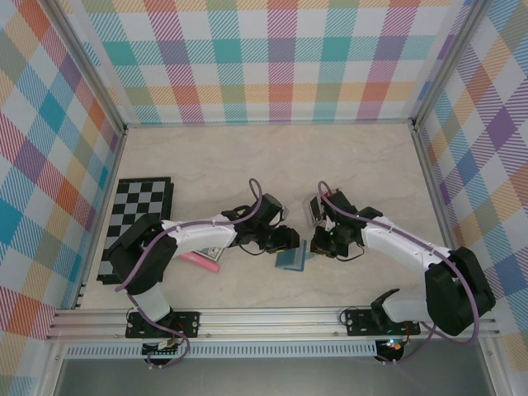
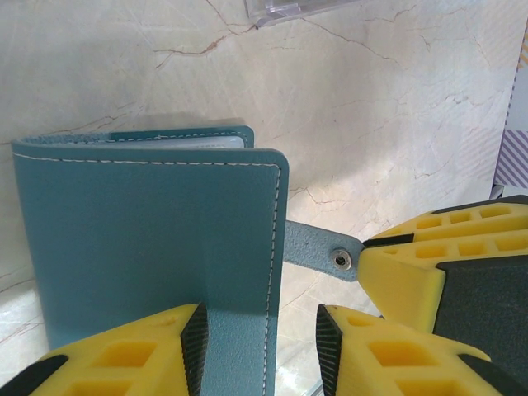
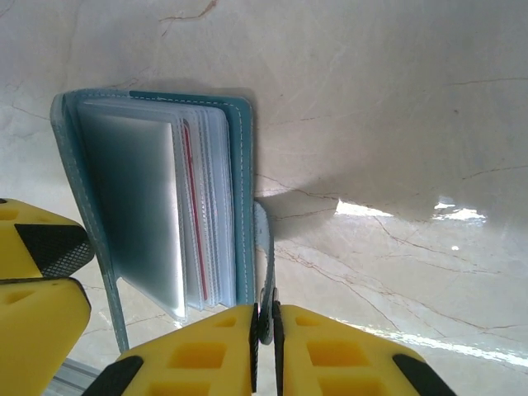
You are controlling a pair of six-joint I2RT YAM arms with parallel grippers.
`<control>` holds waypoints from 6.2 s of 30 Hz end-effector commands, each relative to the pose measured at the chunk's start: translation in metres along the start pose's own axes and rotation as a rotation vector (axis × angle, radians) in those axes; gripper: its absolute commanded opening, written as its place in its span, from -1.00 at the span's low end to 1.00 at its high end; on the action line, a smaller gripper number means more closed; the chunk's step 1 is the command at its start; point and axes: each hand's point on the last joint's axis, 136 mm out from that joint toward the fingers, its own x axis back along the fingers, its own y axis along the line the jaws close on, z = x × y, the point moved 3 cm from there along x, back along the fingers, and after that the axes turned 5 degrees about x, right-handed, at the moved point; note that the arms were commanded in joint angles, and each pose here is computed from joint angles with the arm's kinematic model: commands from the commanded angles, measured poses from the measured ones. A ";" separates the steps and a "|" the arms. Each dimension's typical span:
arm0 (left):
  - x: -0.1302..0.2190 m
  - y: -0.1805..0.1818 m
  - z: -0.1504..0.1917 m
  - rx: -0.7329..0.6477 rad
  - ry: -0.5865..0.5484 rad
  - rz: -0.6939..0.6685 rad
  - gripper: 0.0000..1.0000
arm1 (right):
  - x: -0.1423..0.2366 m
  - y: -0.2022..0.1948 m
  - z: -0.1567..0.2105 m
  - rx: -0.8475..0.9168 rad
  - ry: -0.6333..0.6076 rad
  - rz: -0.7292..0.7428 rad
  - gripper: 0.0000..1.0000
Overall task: Put the credit cards into the card holder
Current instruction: Close the button on the card holder, then reset both arms
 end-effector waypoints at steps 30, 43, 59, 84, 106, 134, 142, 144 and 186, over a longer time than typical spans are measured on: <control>0.046 -0.010 -0.012 -0.103 -0.124 -0.071 0.01 | -0.003 -0.005 0.002 -0.008 0.012 0.020 -0.92; 0.026 0.050 -0.003 0.030 -0.006 -0.169 -0.25 | -0.003 0.002 -0.003 -0.005 0.009 -0.005 -0.92; -0.017 0.051 0.006 -0.026 0.058 -0.251 -0.26 | 0.011 0.021 -0.006 0.013 -0.026 -0.112 -0.92; -0.027 0.042 0.008 -0.008 0.050 -0.211 -0.42 | -0.027 0.049 -0.020 -0.003 0.066 -0.144 -0.98; -0.026 0.043 0.008 -0.007 0.049 -0.216 -0.44 | -0.053 0.026 -0.008 -0.057 0.149 -0.040 -0.98; 0.154 0.036 -0.046 -0.208 -0.612 -0.496 0.39 | 0.148 -0.051 -0.047 0.005 -0.815 0.419 0.67; 0.262 0.136 -0.066 -0.067 -0.947 -0.802 1.00 | 0.125 -0.098 -0.069 0.302 -1.069 0.632 0.89; 0.283 0.157 -0.066 -0.006 -0.998 -0.858 1.00 | 0.112 -0.107 -0.074 0.261 -1.045 0.581 0.90; 0.231 0.260 -0.157 -0.195 -1.153 -0.693 1.00 | 0.070 -0.145 -0.181 0.235 -1.155 0.384 0.92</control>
